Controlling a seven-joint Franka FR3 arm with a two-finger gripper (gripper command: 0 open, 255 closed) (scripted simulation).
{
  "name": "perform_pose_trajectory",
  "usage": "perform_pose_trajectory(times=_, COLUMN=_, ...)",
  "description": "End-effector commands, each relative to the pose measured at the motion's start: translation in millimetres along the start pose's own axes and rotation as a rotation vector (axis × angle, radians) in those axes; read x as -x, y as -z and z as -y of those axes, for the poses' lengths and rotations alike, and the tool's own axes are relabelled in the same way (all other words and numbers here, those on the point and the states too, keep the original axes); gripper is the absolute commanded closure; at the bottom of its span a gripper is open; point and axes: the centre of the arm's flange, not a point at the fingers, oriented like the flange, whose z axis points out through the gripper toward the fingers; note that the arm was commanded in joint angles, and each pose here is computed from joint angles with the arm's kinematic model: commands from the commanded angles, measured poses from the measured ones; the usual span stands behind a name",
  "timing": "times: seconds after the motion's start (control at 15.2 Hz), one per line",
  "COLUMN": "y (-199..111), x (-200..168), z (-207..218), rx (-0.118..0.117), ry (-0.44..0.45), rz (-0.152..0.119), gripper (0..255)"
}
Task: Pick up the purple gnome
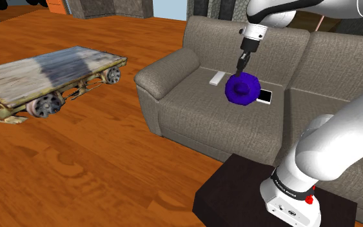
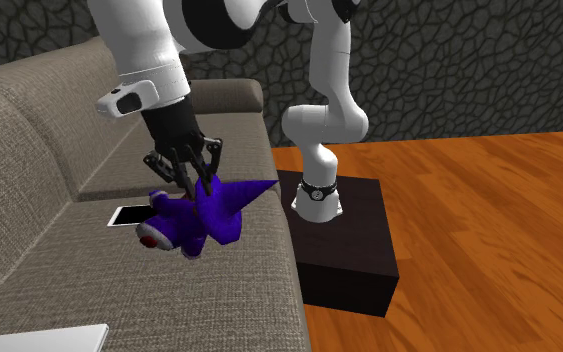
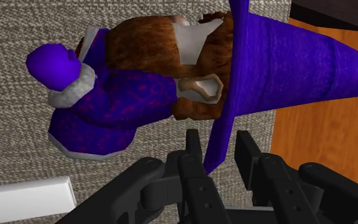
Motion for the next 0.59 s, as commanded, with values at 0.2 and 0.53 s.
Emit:
perform_pose_trajectory(times=0.2, y=27, x=-3, z=6, rx=0.001, ry=0.000, rz=-0.002, gripper=255)
perform_pose_trajectory(times=0.53, y=44, x=-4, z=9, rx=0.001, ry=0.000, rz=-0.002, gripper=255)
